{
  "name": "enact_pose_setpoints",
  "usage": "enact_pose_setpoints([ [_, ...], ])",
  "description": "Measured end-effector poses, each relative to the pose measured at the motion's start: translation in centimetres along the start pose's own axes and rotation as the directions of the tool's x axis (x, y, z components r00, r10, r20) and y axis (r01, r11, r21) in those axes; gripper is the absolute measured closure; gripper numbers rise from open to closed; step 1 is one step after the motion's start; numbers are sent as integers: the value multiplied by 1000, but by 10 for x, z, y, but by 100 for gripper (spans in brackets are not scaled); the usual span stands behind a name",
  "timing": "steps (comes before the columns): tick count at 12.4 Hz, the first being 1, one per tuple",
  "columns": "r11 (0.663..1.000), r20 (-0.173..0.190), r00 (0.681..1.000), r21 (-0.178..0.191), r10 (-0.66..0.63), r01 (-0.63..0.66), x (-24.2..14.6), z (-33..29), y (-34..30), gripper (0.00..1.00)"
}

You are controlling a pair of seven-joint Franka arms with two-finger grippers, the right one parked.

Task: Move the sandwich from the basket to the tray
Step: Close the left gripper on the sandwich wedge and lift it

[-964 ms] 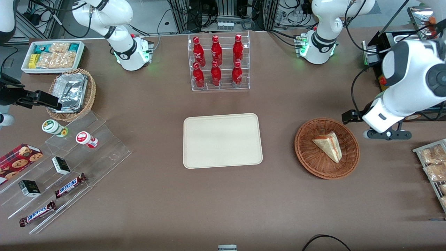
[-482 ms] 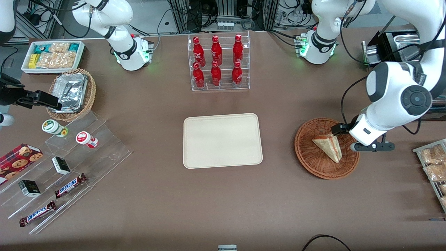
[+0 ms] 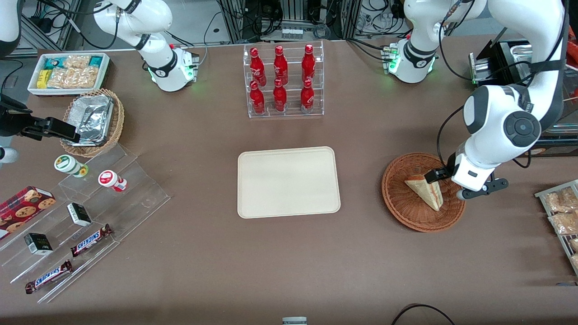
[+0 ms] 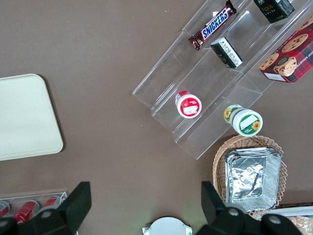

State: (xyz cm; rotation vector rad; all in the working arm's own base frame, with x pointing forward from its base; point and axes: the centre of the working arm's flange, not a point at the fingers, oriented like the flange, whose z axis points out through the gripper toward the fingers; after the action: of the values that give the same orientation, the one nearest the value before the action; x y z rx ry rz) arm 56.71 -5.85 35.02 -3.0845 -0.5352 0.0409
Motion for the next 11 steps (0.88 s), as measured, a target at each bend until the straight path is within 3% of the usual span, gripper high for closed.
enact_pose_setpoints([
  [4,980,-29,980,-24,-198,197,-8,21,-5,0],
  [11,973,12,973,4,-230,230,-14,51,-8,0],
])
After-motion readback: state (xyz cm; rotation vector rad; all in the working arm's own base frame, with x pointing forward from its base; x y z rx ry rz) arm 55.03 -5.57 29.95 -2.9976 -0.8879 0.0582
